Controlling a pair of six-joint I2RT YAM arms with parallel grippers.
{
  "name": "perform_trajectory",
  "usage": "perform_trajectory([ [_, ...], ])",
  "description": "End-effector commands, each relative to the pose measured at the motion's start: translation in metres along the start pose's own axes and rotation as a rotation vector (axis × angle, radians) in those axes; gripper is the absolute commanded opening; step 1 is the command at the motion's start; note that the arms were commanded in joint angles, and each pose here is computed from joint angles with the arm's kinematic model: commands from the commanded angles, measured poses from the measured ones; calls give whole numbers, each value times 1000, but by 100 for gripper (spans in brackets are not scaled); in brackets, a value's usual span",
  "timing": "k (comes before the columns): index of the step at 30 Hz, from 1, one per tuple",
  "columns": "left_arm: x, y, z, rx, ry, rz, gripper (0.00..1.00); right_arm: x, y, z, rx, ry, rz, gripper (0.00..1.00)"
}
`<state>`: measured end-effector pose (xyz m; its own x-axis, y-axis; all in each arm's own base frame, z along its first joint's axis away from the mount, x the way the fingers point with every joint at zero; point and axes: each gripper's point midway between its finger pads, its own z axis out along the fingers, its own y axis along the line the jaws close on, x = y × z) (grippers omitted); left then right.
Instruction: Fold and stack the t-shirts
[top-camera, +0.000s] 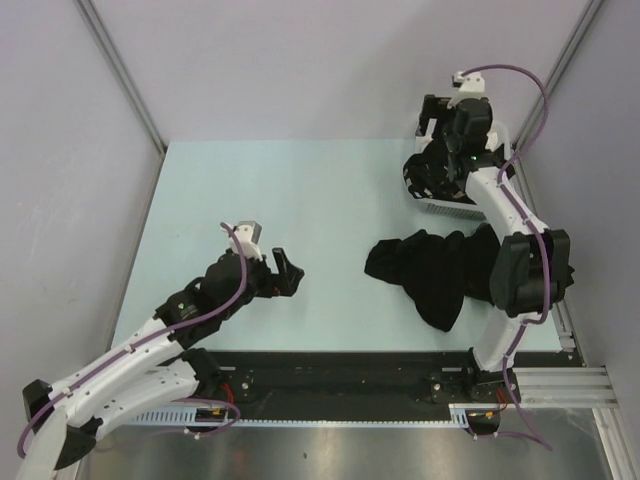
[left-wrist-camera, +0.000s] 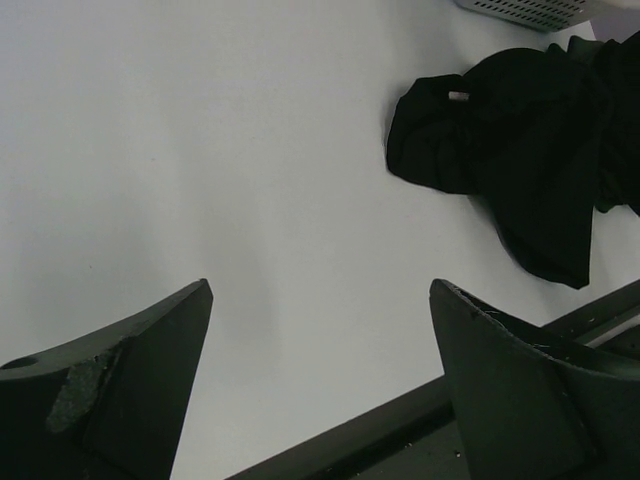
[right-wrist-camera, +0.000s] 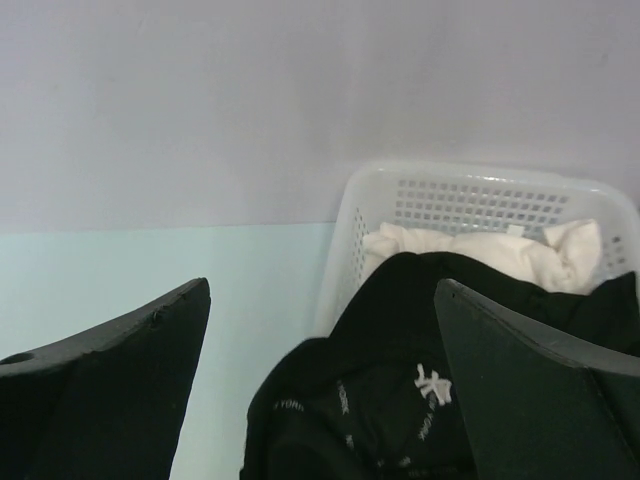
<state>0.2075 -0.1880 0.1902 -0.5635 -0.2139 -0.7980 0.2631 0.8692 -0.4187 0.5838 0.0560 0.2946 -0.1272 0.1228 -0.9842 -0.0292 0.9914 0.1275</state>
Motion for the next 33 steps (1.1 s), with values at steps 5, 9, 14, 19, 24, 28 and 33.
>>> perform_trajectory([
  [5, -15, -21, -5, 103, -41, 48, 96, 62, 25, -53, 118, 277, -285, 100],
  [9, -18, -22, -11, 114, -51, 55, 95, 102, 40, -67, 24, 482, -344, 100],
  [14, -19, -20, -17, 114, -56, 46, 95, 123, 40, -67, 32, 514, -303, 95],
  [19, -22, -19, -23, 109, -59, 38, 95, 129, 62, -63, -41, 533, -257, 0],
  [24, -23, -14, -25, 99, -85, 8, 95, 127, 91, -67, -105, 518, -236, 0],
  [28, -27, -14, -27, 98, -108, -12, 95, 140, 107, -71, -152, 554, -200, 0],
  [33, -33, -14, -29, 91, -125, -22, 95, 169, 101, -68, -143, 602, -198, 0],
])
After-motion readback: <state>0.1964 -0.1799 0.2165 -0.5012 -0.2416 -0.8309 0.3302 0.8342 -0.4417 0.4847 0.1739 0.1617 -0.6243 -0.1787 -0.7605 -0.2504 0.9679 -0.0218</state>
